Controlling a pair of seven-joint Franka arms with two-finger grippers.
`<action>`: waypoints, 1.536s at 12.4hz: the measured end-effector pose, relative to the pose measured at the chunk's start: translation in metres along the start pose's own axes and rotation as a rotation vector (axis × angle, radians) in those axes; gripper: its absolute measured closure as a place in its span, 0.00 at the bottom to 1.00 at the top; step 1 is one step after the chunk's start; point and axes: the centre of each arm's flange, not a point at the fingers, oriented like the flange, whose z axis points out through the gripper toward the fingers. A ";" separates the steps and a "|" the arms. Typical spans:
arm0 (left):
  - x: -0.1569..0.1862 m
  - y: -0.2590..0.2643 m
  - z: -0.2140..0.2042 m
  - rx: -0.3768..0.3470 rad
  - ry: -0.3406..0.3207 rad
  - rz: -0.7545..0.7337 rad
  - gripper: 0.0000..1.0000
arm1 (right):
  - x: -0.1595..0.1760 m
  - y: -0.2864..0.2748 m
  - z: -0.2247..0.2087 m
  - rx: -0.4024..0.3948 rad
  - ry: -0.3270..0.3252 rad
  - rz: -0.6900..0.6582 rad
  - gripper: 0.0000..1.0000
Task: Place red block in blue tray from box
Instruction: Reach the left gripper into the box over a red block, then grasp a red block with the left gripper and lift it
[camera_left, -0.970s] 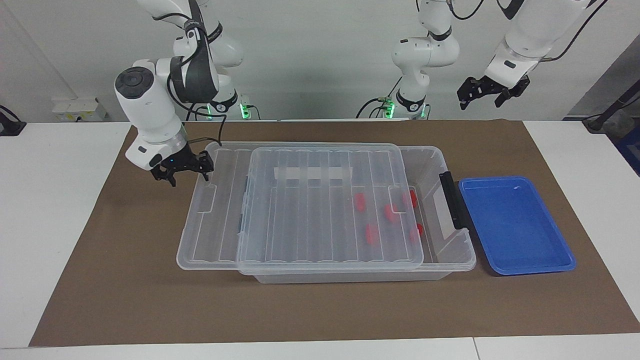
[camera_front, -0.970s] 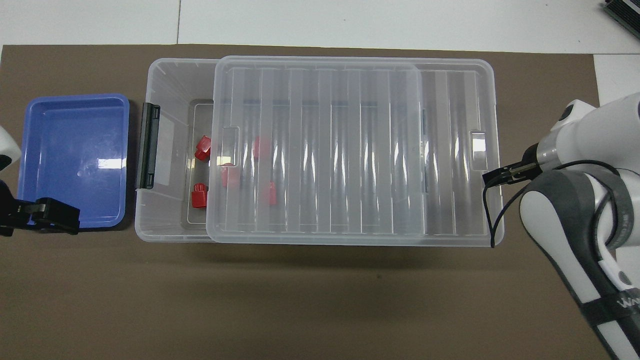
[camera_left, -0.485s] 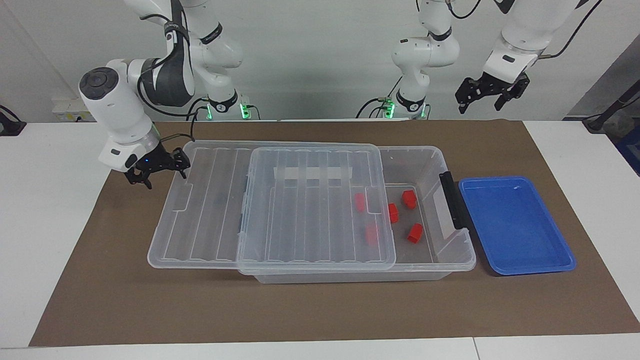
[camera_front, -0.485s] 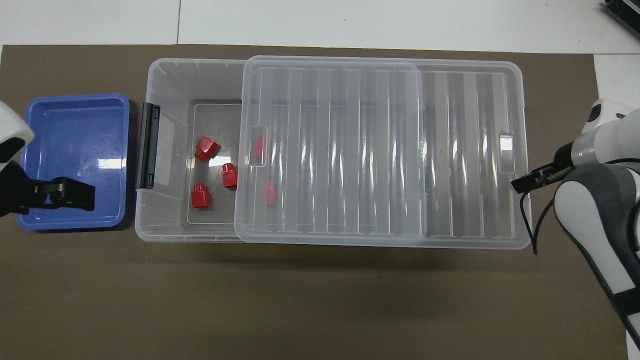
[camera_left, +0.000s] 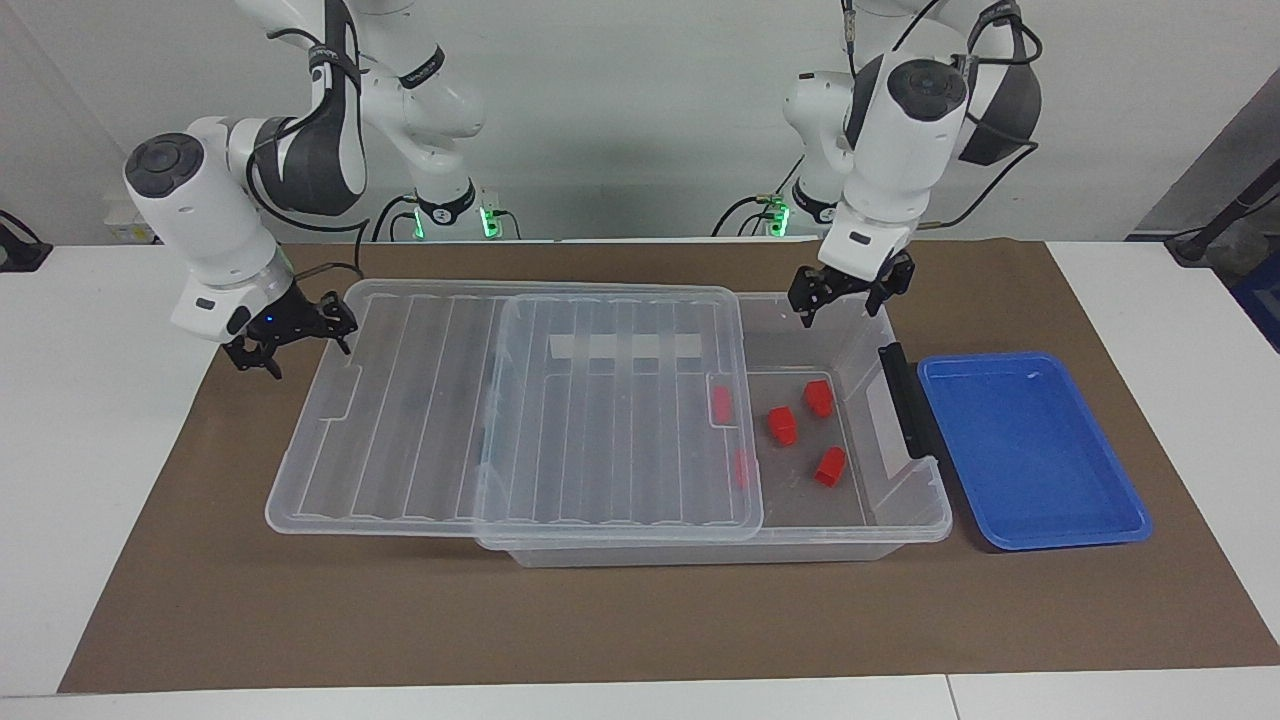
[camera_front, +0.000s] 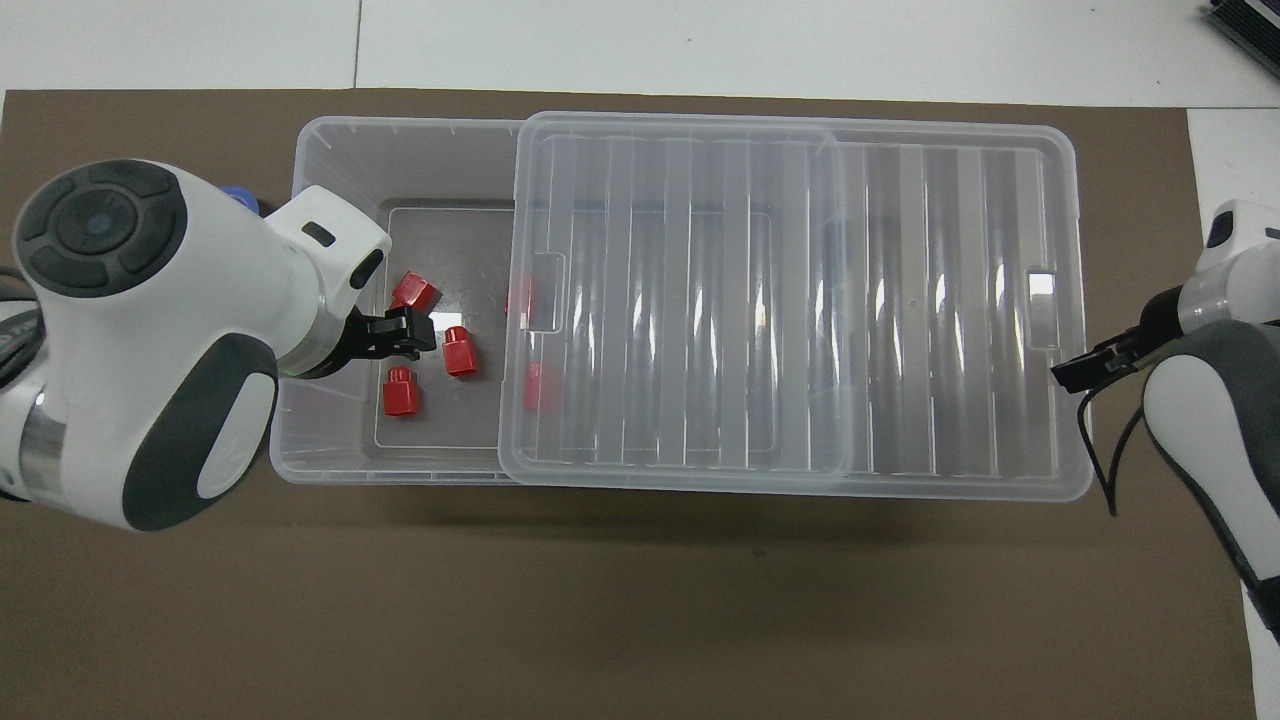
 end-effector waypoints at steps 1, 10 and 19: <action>0.005 -0.001 0.008 -0.006 0.010 -0.005 0.00 | 0.000 0.001 0.000 0.000 0.000 -0.001 0.02; 0.021 0.004 -0.003 -0.118 0.153 -0.380 0.00 | -0.002 -0.019 -0.030 -0.018 0.012 0.123 0.01; 0.005 -0.006 0.089 -0.084 0.115 -0.256 0.02 | 0.037 -0.125 -0.090 -0.028 0.050 0.508 0.01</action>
